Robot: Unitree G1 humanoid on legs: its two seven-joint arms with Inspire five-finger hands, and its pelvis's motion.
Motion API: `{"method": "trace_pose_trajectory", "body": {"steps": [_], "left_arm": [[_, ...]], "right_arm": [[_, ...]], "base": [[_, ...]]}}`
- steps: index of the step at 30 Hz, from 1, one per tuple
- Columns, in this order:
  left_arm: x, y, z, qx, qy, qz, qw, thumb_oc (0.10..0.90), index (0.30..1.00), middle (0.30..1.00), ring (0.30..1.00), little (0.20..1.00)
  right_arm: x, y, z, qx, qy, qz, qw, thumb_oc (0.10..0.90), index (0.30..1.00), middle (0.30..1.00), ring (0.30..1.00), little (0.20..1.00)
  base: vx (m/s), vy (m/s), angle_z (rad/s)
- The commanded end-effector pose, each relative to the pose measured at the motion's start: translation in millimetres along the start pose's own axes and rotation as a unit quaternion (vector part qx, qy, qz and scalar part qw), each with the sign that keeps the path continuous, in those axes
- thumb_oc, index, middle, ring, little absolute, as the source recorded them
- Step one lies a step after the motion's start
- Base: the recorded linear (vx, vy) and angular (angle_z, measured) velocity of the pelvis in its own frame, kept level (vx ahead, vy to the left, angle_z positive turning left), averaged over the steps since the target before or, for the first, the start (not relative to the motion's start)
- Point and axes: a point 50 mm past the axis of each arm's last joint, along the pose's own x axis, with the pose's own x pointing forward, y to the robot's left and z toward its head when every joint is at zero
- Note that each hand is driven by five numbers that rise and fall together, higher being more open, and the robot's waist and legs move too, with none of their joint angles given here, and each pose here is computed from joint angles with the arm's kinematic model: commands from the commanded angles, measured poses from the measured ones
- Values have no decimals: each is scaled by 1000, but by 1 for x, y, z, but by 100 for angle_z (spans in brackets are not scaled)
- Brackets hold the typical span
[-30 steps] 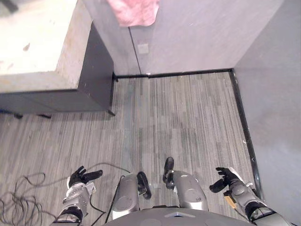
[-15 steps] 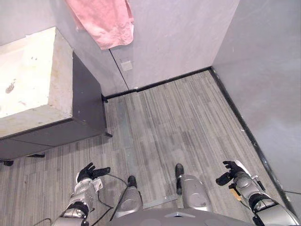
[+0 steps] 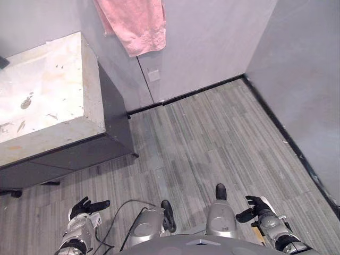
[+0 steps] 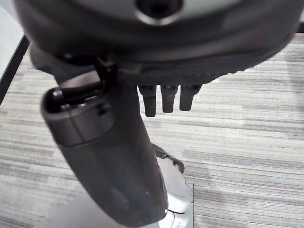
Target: Organize the bathroom.
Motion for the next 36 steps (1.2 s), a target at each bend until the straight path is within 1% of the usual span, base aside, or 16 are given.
{"method": "trace_pose_trajectory", "body": {"steps": [1,2,4,5,6,9,12,18,21,24,25,29,32,33,36], "left_arm": [[1,26,28,18,-58,44,997,800,900,900,900,900],[1,26,29,11,-60,44,997,800,900,900,900,900],[1,14,40,-18,-71,43,996,800,900,900,900,900],[1,12,40,-24,-72,39,996,800,900,900,900,900],[1,5,43,-36,-78,22,996,800,900,900,900,900],[0,-6,46,-35,-87,3,996,800,900,900,900,900],[1,-8,44,-42,-82,2,996,800,900,900,900,900],[1,-16,44,-34,-79,-2,996,800,900,900,900,900],[0,-22,43,-26,-83,-16,996,800,900,900,900,900],[0,-25,45,-25,-84,-18,996,800,900,900,900,900],[0,-29,53,-17,-87,-30,996,800,900,900,900,900],[0,-28,60,6,-99,-35,994,800,900,900,900,900],[0,-13,58,33,-102,-16,994,800,900,900,900,900],[0,-4,51,30,-98,-3,995,800,900,900,900,900],[0,1,49,37,-97,5,995,800,900,900,900,900]], "right_arm": [[2,-28,15,-32,-36,-23,999,800,900,900,900,900],[2,-27,16,-35,-36,-21,998,800,900,900,900,900],[2,-23,15,-35,-39,-22,998,800,900,900,900,900],[2,-22,14,-37,-37,-23,998,800,900,900,900,900],[1,-22,8,-41,-34,-28,998,800,900,900,900,900],[1,-28,1,-37,-23,-39,998,800,900,900,900,900],[1,-31,-2,-39,-20,-42,998,800,900,900,900,900],[1,-35,-8,-23,-14,-55,998,800,900,900,900,900],[3,-43,1,-17,-21,-71,997,800,900,900,900,900],[3,-46,4,-19,-26,-73,997,800,900,900,900,900],[3,-50,12,-18,-38,-82,996,800,900,900,900,900],[3,-51,15,-14,-45,-88,995,800,900,900,900,900],[4,-39,28,-23,-66,-68,995,800,900,900,900,900],[4,-36,35,-38,-76,-55,995,800,900,900,900,900],[3,-34,37,-45,-80,-44,995,800,900,900,900,900]], "base": [[21,-8,-129],[53,12,-77],[-26,-35,14],[-71,-68,40],[-30,-9,38],[-37,2,19],[15,117,-3],[31,306,19],[17,541,17],[-6,270,-11],[7,603,5],[49,393,36],[47,137,-40],[51,127,-97],[9,28,-50]]}}
